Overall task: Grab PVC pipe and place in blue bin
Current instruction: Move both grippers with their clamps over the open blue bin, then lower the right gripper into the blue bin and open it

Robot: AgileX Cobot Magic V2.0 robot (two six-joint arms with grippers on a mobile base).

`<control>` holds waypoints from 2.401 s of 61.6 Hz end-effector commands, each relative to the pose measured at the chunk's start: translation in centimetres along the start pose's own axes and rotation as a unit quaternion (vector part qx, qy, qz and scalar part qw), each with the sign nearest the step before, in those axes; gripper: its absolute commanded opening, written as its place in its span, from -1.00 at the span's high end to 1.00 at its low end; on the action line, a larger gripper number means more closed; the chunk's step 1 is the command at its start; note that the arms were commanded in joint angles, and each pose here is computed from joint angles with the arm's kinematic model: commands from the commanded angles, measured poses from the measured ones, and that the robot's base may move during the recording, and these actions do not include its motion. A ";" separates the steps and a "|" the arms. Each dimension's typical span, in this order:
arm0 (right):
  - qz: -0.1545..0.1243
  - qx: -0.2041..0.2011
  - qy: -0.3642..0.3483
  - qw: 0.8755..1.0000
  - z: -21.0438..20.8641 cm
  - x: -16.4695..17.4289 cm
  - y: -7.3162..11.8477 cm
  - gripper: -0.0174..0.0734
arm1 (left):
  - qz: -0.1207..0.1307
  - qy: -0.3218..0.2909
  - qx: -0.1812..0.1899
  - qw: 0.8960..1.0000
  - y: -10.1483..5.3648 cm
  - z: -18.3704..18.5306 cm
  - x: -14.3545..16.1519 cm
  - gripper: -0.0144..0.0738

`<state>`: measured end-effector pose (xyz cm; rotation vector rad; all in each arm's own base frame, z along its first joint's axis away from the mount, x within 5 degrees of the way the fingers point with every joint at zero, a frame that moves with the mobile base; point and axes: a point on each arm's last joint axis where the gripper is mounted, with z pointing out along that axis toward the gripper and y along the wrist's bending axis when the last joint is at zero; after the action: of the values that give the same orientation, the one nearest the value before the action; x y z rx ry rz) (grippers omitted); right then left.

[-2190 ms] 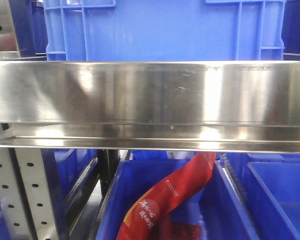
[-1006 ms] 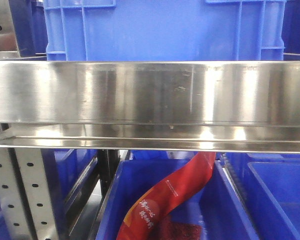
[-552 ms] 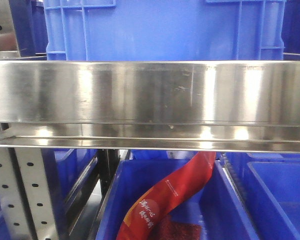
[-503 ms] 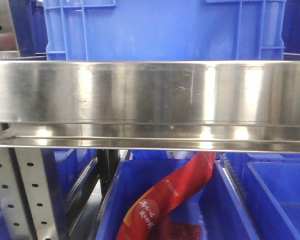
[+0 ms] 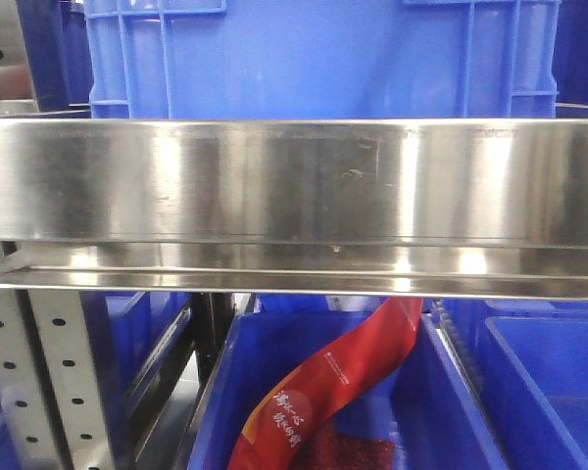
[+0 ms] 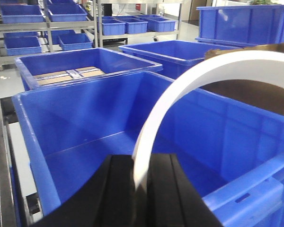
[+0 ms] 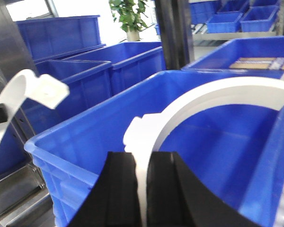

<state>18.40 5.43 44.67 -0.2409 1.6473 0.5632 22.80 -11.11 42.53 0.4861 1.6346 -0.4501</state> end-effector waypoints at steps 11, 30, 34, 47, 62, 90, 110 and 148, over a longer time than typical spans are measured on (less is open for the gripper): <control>0.000 0.022 -0.038 0.999 0.5 -0.7 -0.3 0.99 | 0.009 -0.057 -0.015 0.998 0.1 -0.4 -3.1 0.92; 0.013 0.024 -0.014 1.000 2.2 0.1 -1.1 0.99 | 0.047 -0.048 0.012 0.998 -0.9 2.9 -4.3 0.92; 0.013 0.030 -0.020 0.999 2.2 0.0 -1.2 0.99 | 0.046 -0.052 0.010 0.998 -1.2 3.7 -4.1 0.92; 0.014 0.038 -0.023 0.999 2.5 0.0 -1.4 0.99 | 0.056 -0.057 -0.011 0.997 -1.0 5.5 -3.4 0.92; 0.021 0.050 -0.012 0.998 3.7 0.6 -2.3 0.99 | 0.057 -0.094 -0.052 0.993 -0.2 5.7 -4.0 0.92; 0.019 0.044 -0.014 0.999 6.2 -1.1 -2.9 0.99 | 0.071 -0.092 -0.061 0.991 -0.3 8.7 -3.4 0.92; 0.028 0.061 0.002 0.998 8.5 -0.2 -4.2 0.99 | 0.093 -0.089 -0.066 0.989 -0.2 10.0 -3.1 0.92; 0.029 0.071 -0.008 0.997 10.9 0.0 -4.4 0.99 | 0.111 -0.103 -0.094 0.984 0.4 11.1 -2.6 0.92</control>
<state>29.56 6.76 42.42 -0.0975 1.7110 0.4987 32.57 -17.17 42.97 0.4856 1.4323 -0.1846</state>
